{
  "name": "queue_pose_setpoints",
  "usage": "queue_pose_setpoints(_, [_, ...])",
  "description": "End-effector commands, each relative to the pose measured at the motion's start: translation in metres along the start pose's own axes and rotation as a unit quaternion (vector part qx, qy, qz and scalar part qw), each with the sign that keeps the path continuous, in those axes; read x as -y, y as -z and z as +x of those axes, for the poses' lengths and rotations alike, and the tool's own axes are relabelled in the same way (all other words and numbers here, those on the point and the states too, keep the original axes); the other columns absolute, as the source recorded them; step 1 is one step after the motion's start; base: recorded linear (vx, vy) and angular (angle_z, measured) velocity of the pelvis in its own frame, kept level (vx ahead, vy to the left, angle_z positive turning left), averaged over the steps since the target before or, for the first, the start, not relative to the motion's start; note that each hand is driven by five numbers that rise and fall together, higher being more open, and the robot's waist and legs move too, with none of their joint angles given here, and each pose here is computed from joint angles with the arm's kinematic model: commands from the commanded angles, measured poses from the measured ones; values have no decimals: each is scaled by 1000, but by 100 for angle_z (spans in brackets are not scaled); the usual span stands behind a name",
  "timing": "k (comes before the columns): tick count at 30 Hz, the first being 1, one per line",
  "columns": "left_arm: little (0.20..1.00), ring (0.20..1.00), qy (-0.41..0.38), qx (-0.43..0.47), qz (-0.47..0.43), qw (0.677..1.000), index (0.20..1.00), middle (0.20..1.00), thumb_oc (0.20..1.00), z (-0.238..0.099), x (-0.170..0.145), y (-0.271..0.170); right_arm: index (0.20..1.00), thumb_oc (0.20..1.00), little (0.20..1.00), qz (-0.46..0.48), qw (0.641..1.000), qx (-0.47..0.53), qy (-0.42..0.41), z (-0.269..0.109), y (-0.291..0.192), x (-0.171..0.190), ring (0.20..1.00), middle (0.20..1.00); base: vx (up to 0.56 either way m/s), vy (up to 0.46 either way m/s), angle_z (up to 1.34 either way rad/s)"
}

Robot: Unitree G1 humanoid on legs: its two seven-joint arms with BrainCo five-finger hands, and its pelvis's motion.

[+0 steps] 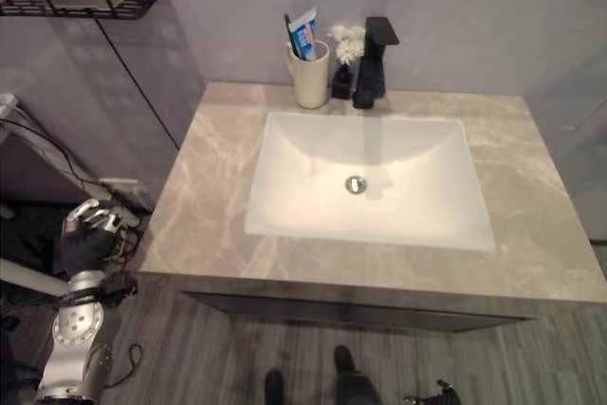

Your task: Put brush and paste in cup on sink, flatten towel.

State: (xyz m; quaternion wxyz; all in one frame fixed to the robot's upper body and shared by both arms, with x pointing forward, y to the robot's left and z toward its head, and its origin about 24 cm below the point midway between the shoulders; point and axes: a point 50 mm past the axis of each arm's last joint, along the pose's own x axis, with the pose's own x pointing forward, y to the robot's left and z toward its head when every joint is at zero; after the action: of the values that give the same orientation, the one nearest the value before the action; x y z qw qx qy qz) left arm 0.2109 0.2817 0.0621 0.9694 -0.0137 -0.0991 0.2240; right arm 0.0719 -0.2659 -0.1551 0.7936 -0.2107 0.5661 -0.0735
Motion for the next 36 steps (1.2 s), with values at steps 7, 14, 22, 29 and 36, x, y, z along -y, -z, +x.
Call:
queue_pose_setpoints(7, [200,200,-99,32,25,994,200,200,200,-5,-34,-9,1000,1000,1000,-4,998,-41,-41,-13,33,-35,1000,1000,-51,89,10])
queue_pose_setpoints(14, [200,200,63,11,-35,997,200,200,200,-2,32,-3,1000,1000,1000,22,999,-31,-27,-14,32,-34,1000,1000,-235,86,-8])
queue_pose_setpoints(22, [200,200,170,24,-41,984,200,200,200,-3,67,-12,1000,1000,1000,29,999,-23,-7,-9,19,-28,1000,1000,-178,-25,-111])
queue_pose_setpoints(29, [200,200,225,19,-53,973,200,200,200,-4,95,-8,1000,1000,1000,34,999,26,12,-6,-3,-22,1000,1000,-119,-186,-230])
queue_pose_setpoints(36, [200,200,248,-20,-54,967,200,200,200,-12,110,7,1000,1000,1000,56,997,27,54,-6,1,-6,1000,1000,-9,-196,-73])
